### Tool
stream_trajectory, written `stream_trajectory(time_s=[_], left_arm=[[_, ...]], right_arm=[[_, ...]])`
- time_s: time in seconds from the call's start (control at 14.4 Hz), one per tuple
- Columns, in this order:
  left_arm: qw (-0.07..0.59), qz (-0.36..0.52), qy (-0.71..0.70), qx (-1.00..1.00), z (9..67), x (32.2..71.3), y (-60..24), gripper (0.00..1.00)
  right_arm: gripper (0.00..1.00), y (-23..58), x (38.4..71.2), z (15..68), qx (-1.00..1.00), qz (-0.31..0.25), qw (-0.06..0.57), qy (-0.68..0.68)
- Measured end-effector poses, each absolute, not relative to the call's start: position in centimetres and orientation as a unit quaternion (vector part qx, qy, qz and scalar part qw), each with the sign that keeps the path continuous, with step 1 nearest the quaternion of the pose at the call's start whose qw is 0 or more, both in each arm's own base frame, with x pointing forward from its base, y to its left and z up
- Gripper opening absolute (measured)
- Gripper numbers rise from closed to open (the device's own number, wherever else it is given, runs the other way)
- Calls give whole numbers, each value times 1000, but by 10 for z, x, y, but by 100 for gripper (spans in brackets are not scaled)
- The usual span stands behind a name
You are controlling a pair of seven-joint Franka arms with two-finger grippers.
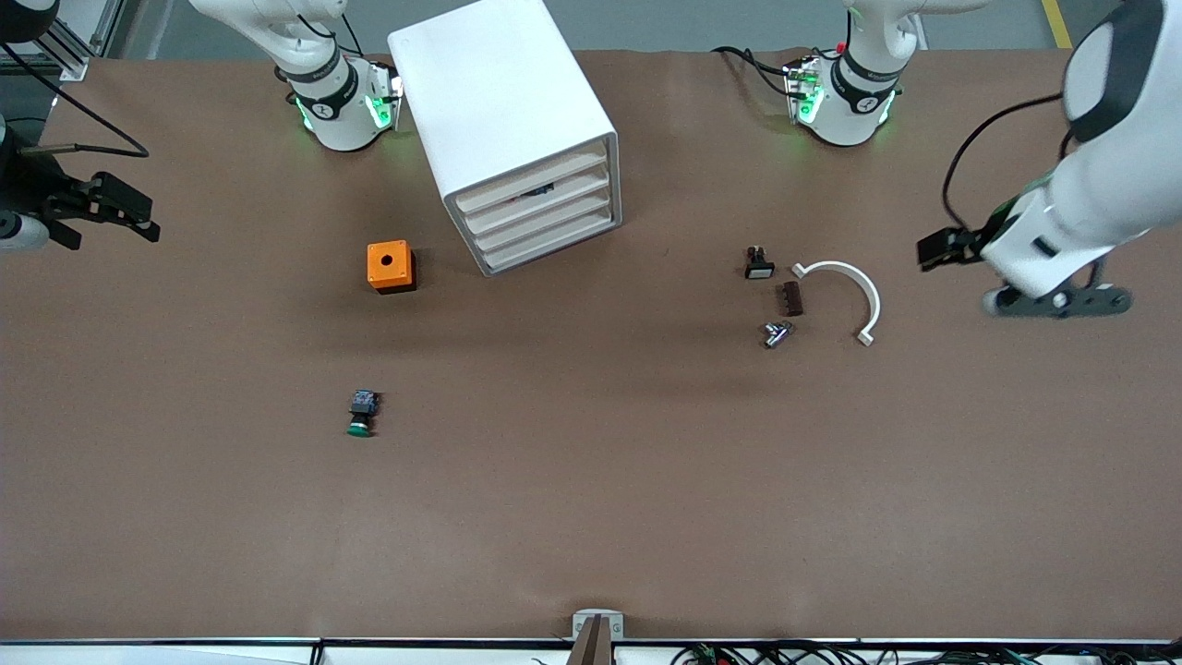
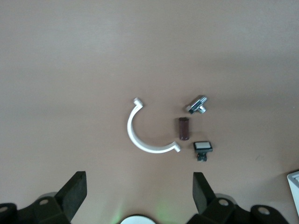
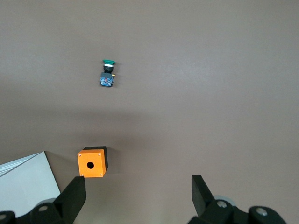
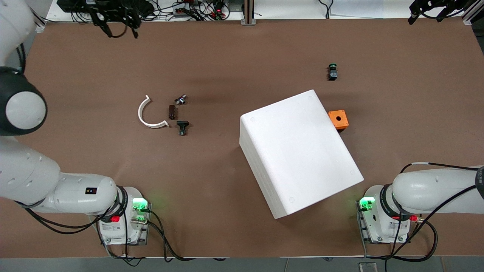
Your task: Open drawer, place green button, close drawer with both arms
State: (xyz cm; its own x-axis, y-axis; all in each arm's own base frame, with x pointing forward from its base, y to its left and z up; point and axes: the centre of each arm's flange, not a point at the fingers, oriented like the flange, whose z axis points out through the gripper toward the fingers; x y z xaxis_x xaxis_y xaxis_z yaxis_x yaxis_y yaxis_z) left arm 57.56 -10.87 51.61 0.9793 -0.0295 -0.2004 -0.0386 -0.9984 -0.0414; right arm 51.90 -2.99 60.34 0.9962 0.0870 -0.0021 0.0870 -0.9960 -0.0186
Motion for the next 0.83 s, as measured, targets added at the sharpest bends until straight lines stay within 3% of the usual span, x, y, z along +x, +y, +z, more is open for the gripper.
stream_trajectory(time_s=[0.56, 0.83], left_arm=[[13, 155, -203, -967, 394, 575, -267, 100], [47, 183, -346, -919, 326, 555, -345, 100]], right_arm=[[100, -29, 519, 603, -1000, 3, 9, -23], [100, -29, 518, 603, -1000, 3, 9, -23]])
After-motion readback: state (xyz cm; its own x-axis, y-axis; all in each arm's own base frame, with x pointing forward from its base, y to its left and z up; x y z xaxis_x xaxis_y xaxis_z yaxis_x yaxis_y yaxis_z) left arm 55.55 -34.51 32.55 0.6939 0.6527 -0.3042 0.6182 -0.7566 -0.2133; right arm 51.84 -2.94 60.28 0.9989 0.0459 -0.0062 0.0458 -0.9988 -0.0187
